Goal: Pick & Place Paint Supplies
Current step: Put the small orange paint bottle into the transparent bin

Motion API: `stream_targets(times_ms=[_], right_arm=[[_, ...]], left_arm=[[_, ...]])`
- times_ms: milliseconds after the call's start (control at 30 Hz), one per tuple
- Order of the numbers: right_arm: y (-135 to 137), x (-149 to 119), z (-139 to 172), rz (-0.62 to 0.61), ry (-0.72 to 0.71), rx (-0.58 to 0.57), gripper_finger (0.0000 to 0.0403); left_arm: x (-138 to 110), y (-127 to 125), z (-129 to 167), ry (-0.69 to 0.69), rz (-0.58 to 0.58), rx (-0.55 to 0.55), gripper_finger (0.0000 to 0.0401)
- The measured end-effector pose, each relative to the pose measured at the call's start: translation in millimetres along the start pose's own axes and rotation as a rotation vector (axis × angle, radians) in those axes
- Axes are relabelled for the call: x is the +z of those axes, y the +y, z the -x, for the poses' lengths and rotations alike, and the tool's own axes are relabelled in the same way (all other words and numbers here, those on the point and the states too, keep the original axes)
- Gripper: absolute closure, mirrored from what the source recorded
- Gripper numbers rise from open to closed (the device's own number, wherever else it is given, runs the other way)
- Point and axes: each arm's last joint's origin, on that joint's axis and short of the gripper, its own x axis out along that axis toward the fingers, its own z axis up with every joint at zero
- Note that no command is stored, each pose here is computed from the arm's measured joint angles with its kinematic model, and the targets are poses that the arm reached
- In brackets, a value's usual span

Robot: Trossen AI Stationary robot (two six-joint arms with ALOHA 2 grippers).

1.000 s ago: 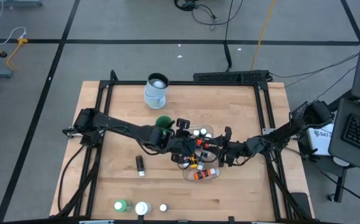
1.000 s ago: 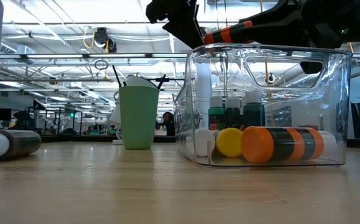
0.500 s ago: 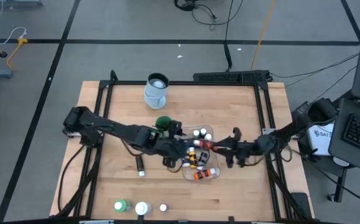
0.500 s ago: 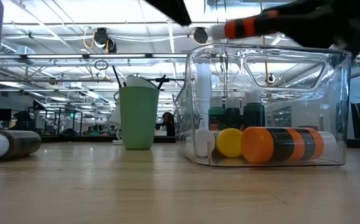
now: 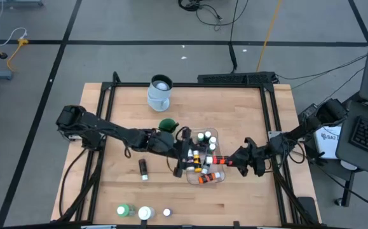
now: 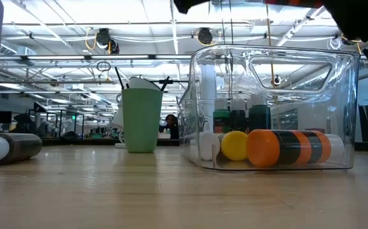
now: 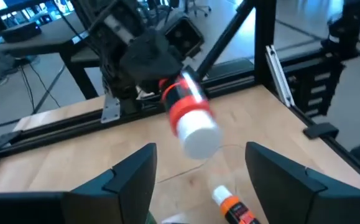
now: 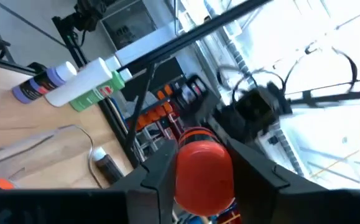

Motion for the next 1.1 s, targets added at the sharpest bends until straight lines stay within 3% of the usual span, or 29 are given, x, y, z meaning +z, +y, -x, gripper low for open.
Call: stream_targets(times_ms=[367, 867, 1100], right_arm=[[-2, 4, -4, 0.01, -0.011, -0.012, 0.0288], [-3, 2, -11, 0.041, 0.083, -0.008, 0.0287], [-3, 2, -11, 0.052, 0.093, -0.011, 0.0287]], left_arm=[[-13, 25, -14, -0.077, 0.159, -0.054, 0.0095], [-20, 23, -19, -0.075, 0.178, -0.243, 0.0091], [-20, 22, -19, -0.076, 0.18, -0.249, 0.0091]])
